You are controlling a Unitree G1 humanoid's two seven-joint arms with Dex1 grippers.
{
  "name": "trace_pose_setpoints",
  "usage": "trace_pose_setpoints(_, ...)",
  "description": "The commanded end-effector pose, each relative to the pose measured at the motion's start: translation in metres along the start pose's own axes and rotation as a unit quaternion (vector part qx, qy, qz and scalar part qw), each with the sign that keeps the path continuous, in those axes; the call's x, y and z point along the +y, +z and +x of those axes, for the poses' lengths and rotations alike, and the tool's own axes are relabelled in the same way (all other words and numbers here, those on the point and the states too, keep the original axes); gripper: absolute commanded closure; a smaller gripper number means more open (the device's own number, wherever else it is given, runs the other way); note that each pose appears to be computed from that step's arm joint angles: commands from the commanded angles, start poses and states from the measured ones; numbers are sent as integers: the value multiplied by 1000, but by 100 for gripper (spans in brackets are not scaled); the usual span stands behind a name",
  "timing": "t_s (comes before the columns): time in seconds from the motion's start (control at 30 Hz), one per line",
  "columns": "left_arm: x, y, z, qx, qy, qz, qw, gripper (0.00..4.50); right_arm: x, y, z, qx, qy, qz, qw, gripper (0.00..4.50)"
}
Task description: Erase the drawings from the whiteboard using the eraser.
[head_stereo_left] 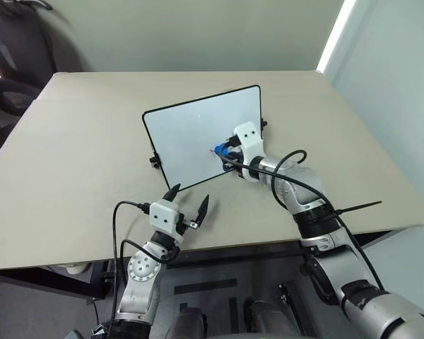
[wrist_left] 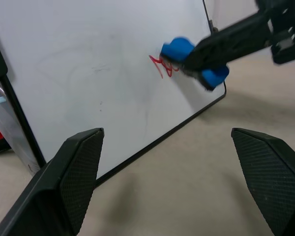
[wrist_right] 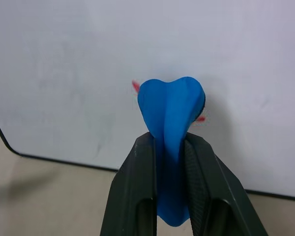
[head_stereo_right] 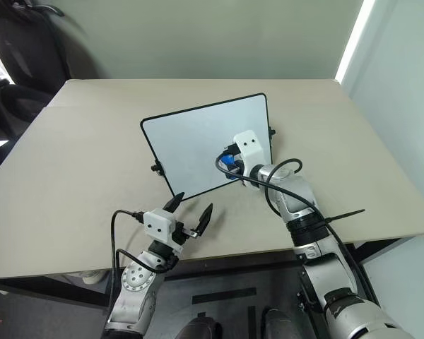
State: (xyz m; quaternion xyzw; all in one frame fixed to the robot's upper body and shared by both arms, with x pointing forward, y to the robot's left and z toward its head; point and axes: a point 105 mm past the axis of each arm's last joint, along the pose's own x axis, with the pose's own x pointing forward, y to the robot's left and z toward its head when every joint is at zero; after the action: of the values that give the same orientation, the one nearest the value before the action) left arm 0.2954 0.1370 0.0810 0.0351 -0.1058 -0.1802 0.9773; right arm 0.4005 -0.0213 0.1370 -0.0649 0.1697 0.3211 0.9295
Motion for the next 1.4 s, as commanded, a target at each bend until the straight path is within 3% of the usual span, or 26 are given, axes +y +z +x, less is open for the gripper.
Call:
trace_pose_setpoints(0.03,0,14,1,-25,6,7,1000,0,-1,2,6,2,-7,-28,1000,379)
trace_pose_setpoints(0.23,2,15,0,-26,10,8,1000,0,-4,5,7,-7,-7,-31,999,379)
trace_pose_setpoints(0.53,1,13,2,-24,6,6,1000,0,-13,47,-1,-69,-16,-26,997,379)
trace_pose_setpoints(0.7,1,12,2,-23,6,5,1000,0,-11,40,2,-61,-14,-26,998,379)
trace_pose_setpoints(0.87,2,12,3,-23,8,6,1000,0,-3,11,10,-15,-6,-32,999,379)
trace_pose_setpoints(1.07,2,13,2,-25,10,6,1000,0,-2,-2,11,7,-5,-25,1000,379)
trace_pose_setpoints(1.23,1,13,3,-25,10,5,1000,0,-6,5,9,-2,-9,-24,1000,379)
trace_pose_setpoints(1.4,1,13,3,-26,9,5,1000,0,-6,33,4,-43,-5,-26,999,379)
